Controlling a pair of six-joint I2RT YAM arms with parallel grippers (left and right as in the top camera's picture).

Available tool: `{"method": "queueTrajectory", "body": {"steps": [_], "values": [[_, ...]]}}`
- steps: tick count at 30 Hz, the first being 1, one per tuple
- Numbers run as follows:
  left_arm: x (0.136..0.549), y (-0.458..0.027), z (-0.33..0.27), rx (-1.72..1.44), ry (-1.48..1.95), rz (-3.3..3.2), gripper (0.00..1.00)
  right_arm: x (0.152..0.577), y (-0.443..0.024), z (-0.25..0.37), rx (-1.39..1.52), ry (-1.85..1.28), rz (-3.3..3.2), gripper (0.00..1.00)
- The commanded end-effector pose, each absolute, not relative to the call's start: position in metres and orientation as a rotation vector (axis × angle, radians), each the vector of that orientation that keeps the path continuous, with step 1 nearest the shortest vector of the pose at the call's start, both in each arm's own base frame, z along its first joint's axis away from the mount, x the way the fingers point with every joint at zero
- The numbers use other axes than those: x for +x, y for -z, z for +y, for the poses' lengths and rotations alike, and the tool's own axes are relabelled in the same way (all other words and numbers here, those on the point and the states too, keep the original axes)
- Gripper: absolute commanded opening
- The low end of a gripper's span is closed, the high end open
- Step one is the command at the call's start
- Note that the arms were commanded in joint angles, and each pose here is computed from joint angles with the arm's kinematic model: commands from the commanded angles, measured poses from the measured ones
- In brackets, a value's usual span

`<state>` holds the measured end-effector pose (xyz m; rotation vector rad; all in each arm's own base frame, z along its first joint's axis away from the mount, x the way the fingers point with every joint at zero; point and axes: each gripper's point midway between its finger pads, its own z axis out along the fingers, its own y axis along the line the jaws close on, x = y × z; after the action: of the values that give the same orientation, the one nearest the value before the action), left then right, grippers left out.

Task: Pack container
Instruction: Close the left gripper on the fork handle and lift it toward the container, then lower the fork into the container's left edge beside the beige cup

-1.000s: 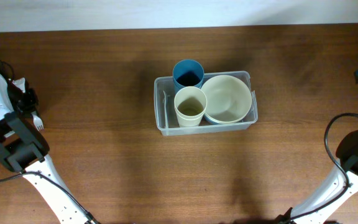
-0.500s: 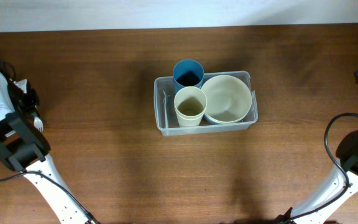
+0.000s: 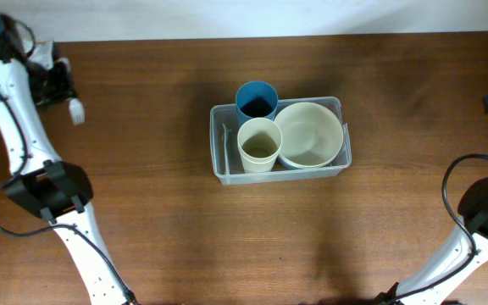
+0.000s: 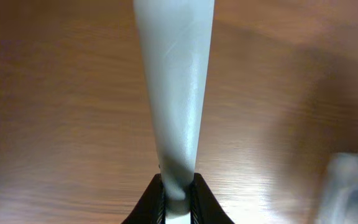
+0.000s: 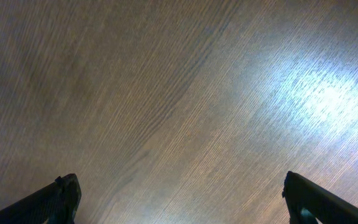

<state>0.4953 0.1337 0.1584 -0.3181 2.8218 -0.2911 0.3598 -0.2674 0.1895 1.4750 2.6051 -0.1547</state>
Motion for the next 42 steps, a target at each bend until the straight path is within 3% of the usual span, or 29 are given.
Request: {"method": "queueTrajectory", "body": {"steps": [1,9,19,32,42], "values": [[0.494,-0.247,0.071,-0.193,0.378,2.649,0.02,0.356,-0.192,-0.271,1.486,0.180,2.592,0.99],[0.471,-0.318,-0.051,0.021,0.506,2.544,0.03,0.356,-0.192,-0.271,1.486,0.180,2.592,0.99],[0.431,-0.318,-0.190,0.261,0.677,2.602,0.04,0.356,-0.192,-0.271,1.486,0.180,2.592,0.99],[0.415,-0.259,-0.210,0.214,0.621,2.837,0.04,0.356,-0.192,-0.271,1.486,0.180,2.592,0.99],[0.420,-0.254,-0.198,0.172,0.577,2.851,0.04,0.356,-0.192,-0.271,1.486,0.180,2.592,0.99]]}}
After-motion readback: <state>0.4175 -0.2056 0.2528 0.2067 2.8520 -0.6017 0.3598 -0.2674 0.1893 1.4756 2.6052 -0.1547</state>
